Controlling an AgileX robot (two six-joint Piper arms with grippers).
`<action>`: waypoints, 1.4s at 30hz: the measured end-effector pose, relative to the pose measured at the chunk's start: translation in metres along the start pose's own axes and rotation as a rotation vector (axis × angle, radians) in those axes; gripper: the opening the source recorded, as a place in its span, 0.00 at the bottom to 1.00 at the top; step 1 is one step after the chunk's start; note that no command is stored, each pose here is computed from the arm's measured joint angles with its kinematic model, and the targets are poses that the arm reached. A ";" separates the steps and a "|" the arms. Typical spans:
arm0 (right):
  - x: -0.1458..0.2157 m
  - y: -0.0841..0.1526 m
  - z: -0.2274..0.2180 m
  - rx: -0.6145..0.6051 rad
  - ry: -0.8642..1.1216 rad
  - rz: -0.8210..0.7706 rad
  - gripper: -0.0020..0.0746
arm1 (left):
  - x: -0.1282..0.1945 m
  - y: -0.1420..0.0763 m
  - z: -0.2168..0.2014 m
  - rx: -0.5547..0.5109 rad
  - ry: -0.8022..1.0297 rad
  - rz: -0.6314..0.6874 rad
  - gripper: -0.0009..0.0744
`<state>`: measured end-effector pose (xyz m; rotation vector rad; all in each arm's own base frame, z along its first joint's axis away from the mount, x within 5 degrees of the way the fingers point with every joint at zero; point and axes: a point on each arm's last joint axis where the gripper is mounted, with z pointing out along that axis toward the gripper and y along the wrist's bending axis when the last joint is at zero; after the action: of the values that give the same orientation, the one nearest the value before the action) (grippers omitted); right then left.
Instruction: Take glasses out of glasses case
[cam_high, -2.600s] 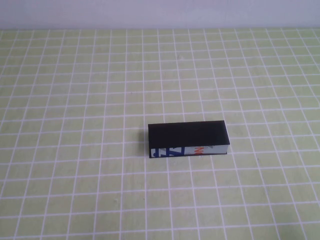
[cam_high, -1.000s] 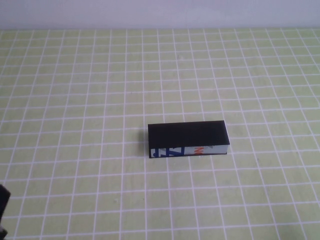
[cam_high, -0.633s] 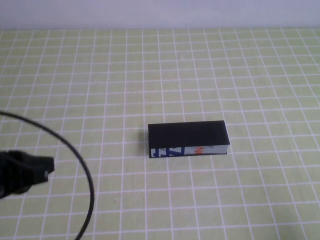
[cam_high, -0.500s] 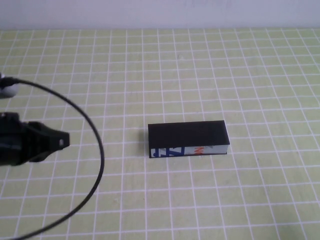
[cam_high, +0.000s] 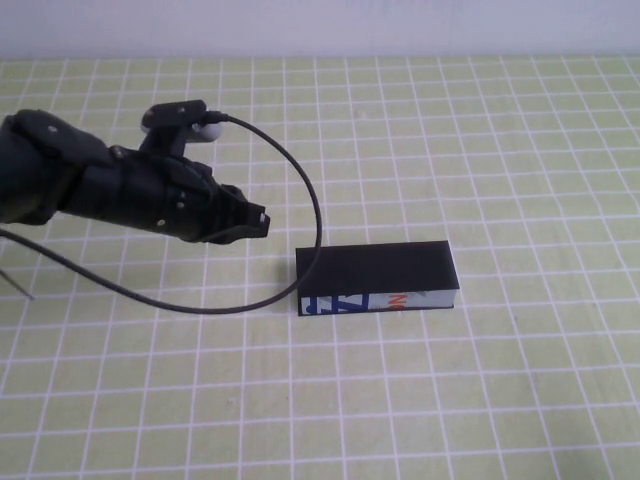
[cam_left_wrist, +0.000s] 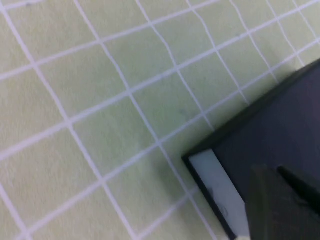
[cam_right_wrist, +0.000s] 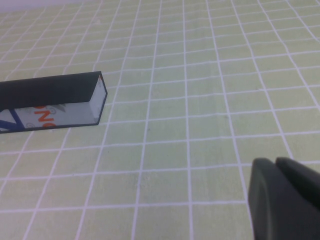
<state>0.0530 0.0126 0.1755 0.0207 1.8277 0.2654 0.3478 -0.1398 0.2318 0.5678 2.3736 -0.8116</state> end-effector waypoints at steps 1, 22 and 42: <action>0.000 0.000 0.000 0.000 0.000 0.000 0.00 | -0.004 0.004 0.008 0.005 0.000 0.004 0.01; -0.006 -0.001 0.000 0.007 -0.069 0.010 0.00 | -0.008 0.052 0.101 0.119 0.038 -0.061 0.01; -0.064 0.027 -0.007 -0.186 -0.020 0.517 0.00 | -0.004 0.054 0.105 0.137 0.058 -0.068 0.01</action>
<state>0.0602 0.0276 0.2430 0.3676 1.7461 0.7942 0.4187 -0.1705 0.1426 0.5750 2.4145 -1.0071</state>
